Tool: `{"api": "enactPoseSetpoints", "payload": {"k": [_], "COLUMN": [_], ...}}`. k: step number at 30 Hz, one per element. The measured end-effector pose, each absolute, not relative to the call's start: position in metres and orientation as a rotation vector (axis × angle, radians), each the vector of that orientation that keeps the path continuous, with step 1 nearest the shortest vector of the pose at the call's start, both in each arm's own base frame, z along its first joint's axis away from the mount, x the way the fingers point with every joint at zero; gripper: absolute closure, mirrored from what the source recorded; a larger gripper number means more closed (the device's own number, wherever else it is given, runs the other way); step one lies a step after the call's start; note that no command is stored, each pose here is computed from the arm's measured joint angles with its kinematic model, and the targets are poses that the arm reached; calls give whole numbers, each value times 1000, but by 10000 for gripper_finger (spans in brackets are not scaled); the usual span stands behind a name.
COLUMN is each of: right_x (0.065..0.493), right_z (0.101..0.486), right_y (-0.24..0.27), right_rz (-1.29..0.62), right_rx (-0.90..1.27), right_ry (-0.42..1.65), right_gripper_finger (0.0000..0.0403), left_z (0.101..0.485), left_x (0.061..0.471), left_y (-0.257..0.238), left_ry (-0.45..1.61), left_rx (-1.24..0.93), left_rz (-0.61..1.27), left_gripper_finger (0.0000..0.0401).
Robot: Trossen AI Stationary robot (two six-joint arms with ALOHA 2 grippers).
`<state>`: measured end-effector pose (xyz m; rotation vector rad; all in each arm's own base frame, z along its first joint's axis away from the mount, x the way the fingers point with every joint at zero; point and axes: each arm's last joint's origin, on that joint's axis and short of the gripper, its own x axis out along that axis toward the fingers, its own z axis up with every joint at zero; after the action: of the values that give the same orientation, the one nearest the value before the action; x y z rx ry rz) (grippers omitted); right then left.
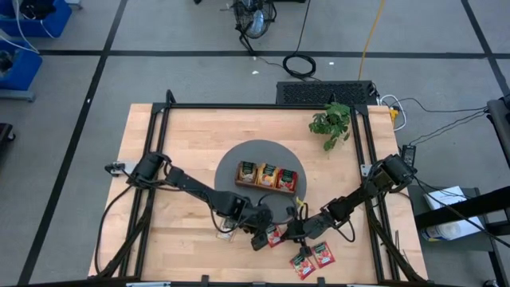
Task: Pick & Place Tea
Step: Put the red tea bag into the right compartment of the wooden organizer
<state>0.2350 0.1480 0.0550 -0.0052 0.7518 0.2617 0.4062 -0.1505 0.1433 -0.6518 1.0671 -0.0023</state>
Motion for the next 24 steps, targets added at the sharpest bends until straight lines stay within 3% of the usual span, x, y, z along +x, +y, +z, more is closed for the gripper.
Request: {"api": "enactPoseSetpoints", "payload": {"k": [20, 24], "right_x": [241, 241], "right_z": [61, 61], "right_y": [148, 147], "right_rz": [242, 241], "right_rx": [-28, -31], "right_ry": [663, 664], "right_gripper_finger": [403, 403], "left_z": [134, 134], "left_x": [415, 418], "left_y": [-142, -140], "left_ry": [1036, 1004], "left_rx": [-690, -690], "left_rz": [46, 55], "left_gripper_finger": [135, 151]}}
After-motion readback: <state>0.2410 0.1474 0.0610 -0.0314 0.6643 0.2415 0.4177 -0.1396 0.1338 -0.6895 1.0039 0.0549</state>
